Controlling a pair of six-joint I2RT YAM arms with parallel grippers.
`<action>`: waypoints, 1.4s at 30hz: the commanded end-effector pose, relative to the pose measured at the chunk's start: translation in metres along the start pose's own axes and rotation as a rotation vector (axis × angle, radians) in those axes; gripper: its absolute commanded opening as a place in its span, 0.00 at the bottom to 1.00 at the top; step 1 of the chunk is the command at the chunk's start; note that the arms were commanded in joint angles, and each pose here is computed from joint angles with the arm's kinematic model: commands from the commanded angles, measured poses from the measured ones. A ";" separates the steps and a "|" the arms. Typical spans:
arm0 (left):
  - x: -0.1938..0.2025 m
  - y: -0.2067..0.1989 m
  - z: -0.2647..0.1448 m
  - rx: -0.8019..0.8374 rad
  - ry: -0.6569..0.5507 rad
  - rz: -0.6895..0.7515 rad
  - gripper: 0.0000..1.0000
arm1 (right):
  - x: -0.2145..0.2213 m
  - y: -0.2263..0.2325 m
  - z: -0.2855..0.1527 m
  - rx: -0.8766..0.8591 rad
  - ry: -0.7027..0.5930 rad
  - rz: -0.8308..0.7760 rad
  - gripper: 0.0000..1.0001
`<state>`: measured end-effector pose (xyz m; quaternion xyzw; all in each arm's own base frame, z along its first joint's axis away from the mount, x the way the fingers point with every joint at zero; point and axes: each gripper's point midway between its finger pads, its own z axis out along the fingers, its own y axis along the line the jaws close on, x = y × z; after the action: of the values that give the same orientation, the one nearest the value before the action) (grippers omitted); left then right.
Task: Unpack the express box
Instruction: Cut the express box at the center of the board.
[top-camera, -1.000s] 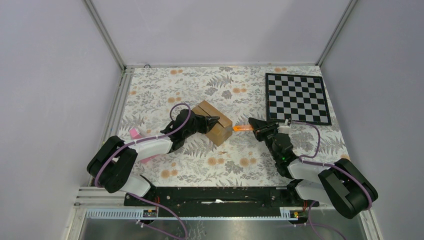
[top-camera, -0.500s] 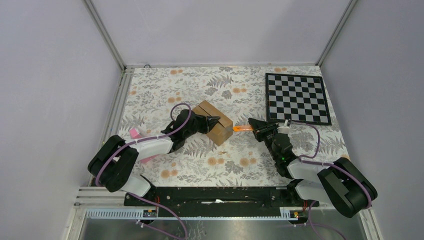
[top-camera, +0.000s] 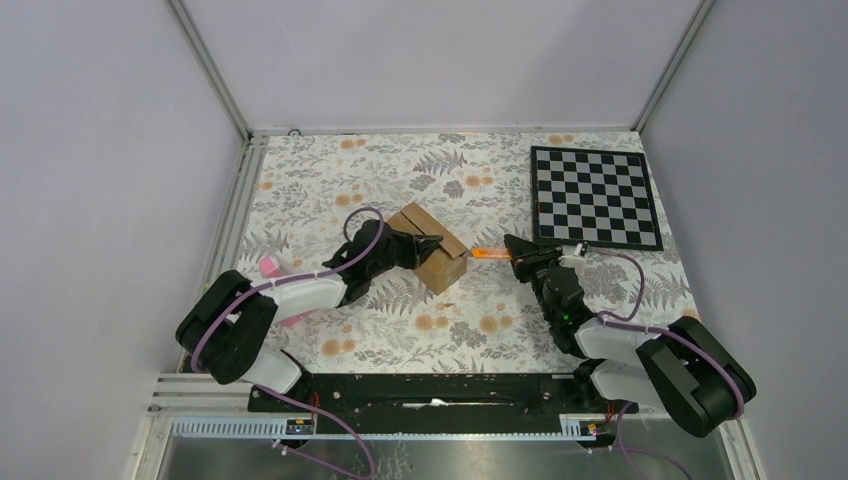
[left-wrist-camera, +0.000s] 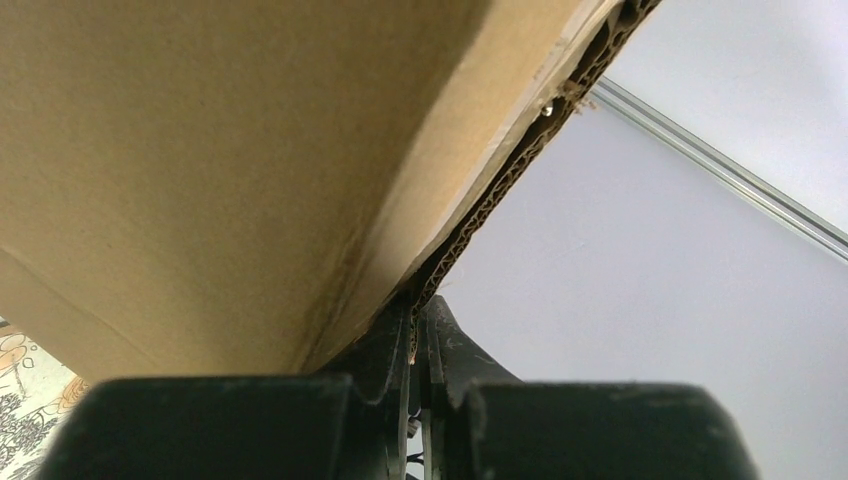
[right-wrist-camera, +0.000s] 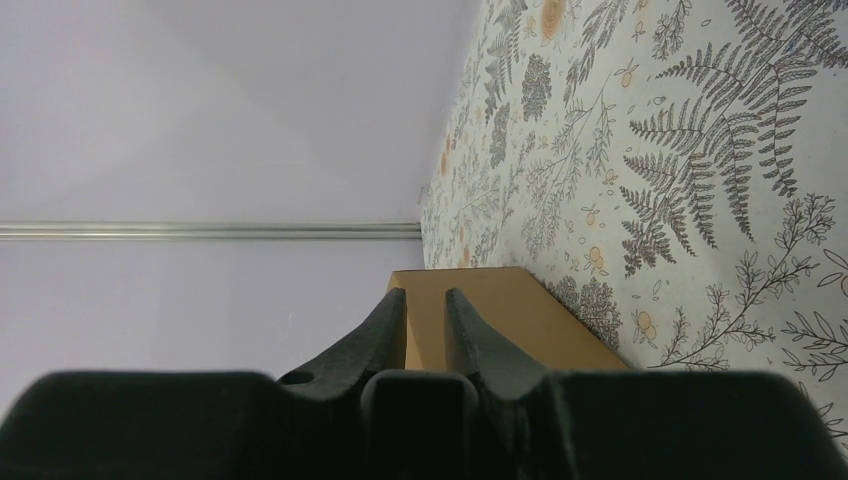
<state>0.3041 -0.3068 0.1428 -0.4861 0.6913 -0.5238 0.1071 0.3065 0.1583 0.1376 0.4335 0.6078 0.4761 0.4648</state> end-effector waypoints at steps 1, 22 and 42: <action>0.007 0.007 -0.005 -0.030 0.034 -0.038 0.00 | -0.011 0.024 0.004 -0.063 -0.065 0.029 0.00; 0.003 -0.028 -0.040 -0.236 0.009 0.444 0.80 | -0.005 0.031 -0.006 -0.092 -0.014 -0.027 0.00; 0.015 -0.064 -0.072 -0.179 0.108 1.111 0.87 | 0.006 0.057 -0.051 -0.083 0.151 -0.139 0.00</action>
<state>0.2876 -0.2778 0.2278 -0.0599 0.8895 -0.3646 0.2689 0.2695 0.1605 0.1951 0.3659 0.6220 0.5116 0.4663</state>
